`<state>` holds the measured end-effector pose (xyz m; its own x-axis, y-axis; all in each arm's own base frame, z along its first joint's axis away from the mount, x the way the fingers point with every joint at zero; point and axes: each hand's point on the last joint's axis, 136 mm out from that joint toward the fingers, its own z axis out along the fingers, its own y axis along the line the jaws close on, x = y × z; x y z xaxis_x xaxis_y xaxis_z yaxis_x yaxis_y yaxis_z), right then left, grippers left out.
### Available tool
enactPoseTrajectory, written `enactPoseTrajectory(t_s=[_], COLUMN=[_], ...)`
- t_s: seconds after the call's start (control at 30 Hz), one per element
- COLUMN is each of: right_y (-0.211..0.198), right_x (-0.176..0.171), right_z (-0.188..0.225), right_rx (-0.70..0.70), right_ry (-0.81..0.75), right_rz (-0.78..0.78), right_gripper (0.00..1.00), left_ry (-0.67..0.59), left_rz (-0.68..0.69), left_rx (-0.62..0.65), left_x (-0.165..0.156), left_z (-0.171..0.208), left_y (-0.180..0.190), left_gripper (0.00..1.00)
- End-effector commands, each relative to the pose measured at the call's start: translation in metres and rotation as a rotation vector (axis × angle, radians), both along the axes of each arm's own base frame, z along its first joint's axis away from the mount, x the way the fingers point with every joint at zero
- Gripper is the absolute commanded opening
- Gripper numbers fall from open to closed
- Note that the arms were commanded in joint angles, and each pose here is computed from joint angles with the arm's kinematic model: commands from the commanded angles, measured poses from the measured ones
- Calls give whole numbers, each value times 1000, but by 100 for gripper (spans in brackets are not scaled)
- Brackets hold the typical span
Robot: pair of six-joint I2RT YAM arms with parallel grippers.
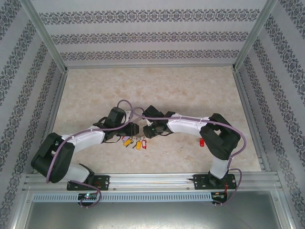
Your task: Put the keys on the keyring
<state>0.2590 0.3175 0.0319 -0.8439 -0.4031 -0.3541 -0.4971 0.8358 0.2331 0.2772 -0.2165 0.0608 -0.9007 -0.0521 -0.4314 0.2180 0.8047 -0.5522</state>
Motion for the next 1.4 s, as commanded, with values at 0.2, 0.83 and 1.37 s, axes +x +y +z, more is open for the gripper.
enactPoseTrajectory(t_s=[0.2,0.83,1.37], right_y=[4,8,8], right_x=[-3,-8,-9], right_z=[-12,-19,-19], right_rx=[13,31,45], right_ry=[36,76,73], right_rz=[4,12,13], right_gripper=[25,30,22], left_ry=[-17,8,5], left_rz=[-29,-17,-10], left_rx=[-19,-11,-14], left_x=[4,-1,-3], left_z=[-4,-16,-15], left_y=[-12,-9,-7], left_gripper=[27,26,26])
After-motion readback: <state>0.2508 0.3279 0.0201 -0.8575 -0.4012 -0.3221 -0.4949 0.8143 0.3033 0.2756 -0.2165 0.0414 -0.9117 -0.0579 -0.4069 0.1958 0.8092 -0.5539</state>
